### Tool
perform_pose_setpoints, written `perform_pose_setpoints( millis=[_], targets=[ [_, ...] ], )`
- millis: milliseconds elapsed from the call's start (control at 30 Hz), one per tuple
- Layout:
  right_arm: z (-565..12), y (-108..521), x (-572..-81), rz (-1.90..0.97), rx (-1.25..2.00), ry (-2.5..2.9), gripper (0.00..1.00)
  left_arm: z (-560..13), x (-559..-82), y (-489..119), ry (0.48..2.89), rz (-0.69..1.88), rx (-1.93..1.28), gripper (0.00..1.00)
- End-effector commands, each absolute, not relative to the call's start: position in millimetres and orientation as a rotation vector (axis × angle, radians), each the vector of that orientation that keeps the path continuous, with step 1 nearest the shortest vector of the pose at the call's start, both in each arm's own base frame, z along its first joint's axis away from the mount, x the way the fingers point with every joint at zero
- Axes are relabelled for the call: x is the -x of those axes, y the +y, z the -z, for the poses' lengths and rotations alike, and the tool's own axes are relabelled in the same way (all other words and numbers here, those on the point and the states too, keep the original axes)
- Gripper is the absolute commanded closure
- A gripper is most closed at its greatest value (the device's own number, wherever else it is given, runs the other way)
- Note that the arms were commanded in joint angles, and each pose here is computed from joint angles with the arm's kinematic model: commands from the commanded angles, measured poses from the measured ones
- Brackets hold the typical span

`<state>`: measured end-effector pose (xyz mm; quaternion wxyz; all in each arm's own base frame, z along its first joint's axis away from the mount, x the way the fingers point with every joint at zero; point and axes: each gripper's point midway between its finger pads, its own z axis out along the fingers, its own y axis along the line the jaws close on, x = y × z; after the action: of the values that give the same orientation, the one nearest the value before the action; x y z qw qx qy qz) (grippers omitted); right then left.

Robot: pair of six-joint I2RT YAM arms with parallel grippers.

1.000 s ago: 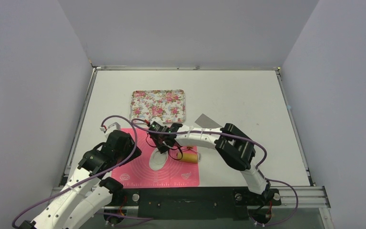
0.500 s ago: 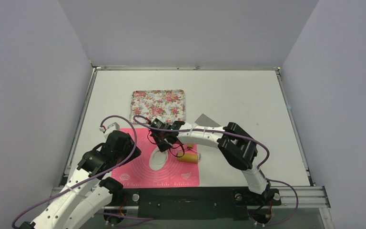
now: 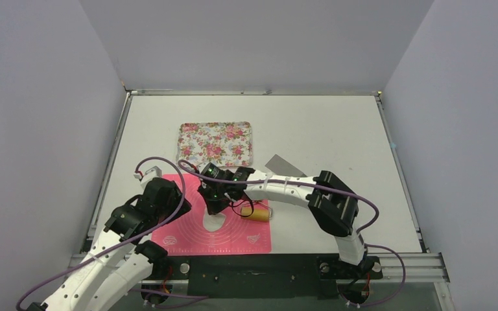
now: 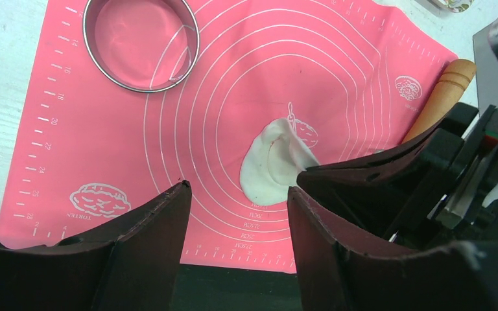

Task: Roll out the dumpling wrappers from the dough
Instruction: Remove the dumpling wrapper from the work surface.

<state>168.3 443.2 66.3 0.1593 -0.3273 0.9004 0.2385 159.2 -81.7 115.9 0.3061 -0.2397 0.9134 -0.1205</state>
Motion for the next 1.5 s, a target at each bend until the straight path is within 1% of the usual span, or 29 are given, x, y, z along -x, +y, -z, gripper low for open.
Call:
perform_pose_setpoints(
  millis=[0, 100, 167, 267, 367, 467, 567, 600, 667, 767, 800, 900, 933, 1100, 1133, 1233, 1467],
  targets=[
    [-96.4, 456.9, -152.1, -0.854, 0.945, 2.531, 1.0, -124.7, -164.4, -83.3, 2.384, 0.336, 0.647, 0.46],
    [-99.1, 462.6, -145.6, -0.873, 0.965, 2.511, 1.0, -125.2, -165.2, -84.0, 2.383, 0.339, 0.649, 0.46],
    [-95.2, 459.4, -152.9, -0.816, 0.927, 2.516, 1.0, -125.5, -165.4, -84.3, 2.382, 0.341, 0.651, 0.46],
    [-81.7, 442.6, -179.4, -0.646, 0.792, 2.546, 1.0, -125.6, -164.7, -86.5, 2.387, 0.356, 0.64, 0.46],
    [-71.8, 423.6, -202.8, -0.59, 0.641, 2.583, 1.0, -125.6, -165.3, -92.8, 2.392, 0.397, 0.614, 0.46],
    [-72.1, 411.2, -224.9, -0.591, 0.5, 2.597, 1.0, -122.8, -163.8, -112.2, 2.421, 0.518, 0.557, 0.46],
    [-69.1, 410.7, -223.0, -0.659, 0.485, 2.639, 1.0, -127.1, -171.3, -138.4, 2.39, 0.692, 0.495, 0.46],
    [-67.7, 410.9, -224.0, -0.669, 0.481, 2.644, 1.0, -125.7, -173.7, -148.4, 2.377, 0.759, 0.478, 0.48],
    [-65.6, 412.3, -221.9, -0.689, 0.483, 2.659, 1.0, -118.7, -177.2, -157.3, 2.365, 0.814, 0.491, 0.53],
    [-65.0, 415.9, -218.6, -0.723, 0.484, 2.673, 1.0, -103.0, -183.1, -164.2, 2.354, 0.837, 0.538, 0.61],
    [-64.8, 416.8, -218.5, -0.735, 0.482, 2.676, 1.0, -107.2, -188.0, -169.8, 2.322, 0.865, 0.529, 0.65],
    [-64.3, 422.0, -212.8, -0.797, 0.491, 2.701, 1.0, -100.3, -197.0, -173.2, 2.302, 0.826, 0.535, 0.68],
    [-65.0, 423.1, -212.2, -0.808, 0.495, 2.701, 1.0, -100.2, -197.6, -176.7, 2.301, 0.825, 0.518, 0.71],
    [-75.2, 426.7, -208.7, -0.873, 0.509, 2.694, 1.0, -78.9, -199.9, -184.1, 2.37, 0.73, 0.49, 0.81],
    [-75.2, 426.0, -208.4, -0.875, 0.509, 2.696, 1.0, -76.5, -200.0, -185.0, 2.378, 0.718, 0.487, 0.85],
    [-75.3, 422.1, -211.7, -0.87, 0.495, 2.697, 1.0, -67.4, -201.4, -186.8, 2.407, 0.654, 0.476, 0.87],
    [-81.5, 415.6, -216.8, -0.898, 0.488, 2.697, 1.0, -59.4, -206.7, -193.2, 2.408, 0.614, 0.467, 0.87]
  ],
)
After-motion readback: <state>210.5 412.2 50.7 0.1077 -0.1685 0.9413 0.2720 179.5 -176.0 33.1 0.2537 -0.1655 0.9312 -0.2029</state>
